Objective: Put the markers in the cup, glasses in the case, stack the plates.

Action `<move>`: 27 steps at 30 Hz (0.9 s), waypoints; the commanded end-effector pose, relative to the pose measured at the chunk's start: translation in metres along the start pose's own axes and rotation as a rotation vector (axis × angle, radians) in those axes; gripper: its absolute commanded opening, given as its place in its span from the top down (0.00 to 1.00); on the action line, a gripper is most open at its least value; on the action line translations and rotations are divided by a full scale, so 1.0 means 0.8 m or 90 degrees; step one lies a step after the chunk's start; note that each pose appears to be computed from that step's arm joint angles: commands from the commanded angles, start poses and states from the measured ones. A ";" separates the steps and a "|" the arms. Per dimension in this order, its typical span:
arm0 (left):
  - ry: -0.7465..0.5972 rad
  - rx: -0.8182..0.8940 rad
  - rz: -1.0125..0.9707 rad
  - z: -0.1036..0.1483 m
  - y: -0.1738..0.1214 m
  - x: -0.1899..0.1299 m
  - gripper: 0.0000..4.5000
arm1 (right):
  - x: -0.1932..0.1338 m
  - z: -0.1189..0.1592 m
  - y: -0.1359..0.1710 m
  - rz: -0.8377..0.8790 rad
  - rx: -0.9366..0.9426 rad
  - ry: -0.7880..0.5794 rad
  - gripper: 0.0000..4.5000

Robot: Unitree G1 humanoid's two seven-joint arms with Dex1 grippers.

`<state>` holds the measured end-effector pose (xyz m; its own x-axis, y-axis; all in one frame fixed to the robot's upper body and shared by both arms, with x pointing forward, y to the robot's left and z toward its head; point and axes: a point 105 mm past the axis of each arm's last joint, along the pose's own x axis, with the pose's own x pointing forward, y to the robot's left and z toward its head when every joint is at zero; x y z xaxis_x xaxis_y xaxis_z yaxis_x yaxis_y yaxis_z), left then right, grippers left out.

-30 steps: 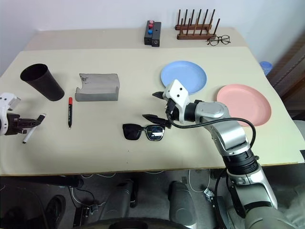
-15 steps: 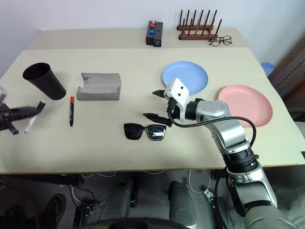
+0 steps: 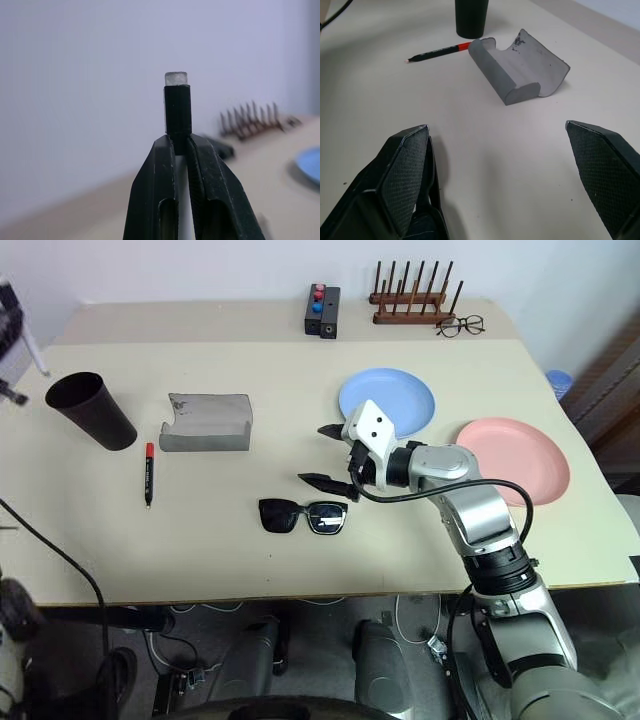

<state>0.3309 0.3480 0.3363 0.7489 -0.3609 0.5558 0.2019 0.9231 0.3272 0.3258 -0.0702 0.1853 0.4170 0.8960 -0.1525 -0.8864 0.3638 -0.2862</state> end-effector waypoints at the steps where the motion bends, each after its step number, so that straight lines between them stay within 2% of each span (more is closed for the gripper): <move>1: -0.025 0.044 0.130 -0.004 0.040 -0.009 0.98 | -0.003 0.018 -0.004 -0.011 -0.025 -0.032 0.00; 9: -0.014 -0.015 0.183 -0.050 0.036 -0.016 0.98 | -0.012 0.017 -0.003 -0.027 -0.023 -0.024 0.00; 13: 0.003 -0.049 0.166 -0.076 0.019 -0.022 0.98 | -0.016 0.017 -0.001 -0.032 -0.022 -0.021 0.00; 27: 0.058 -0.091 0.206 -0.120 0.006 -0.045 0.98 | -0.018 0.019 -0.001 -0.037 -0.021 -0.015 0.00</move>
<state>0.3695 0.3743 0.2379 0.8551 -0.0566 0.5153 0.0544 0.9983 0.0194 0.3215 -0.0779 0.1867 0.4583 0.8758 -0.1514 -0.8685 0.4051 -0.2855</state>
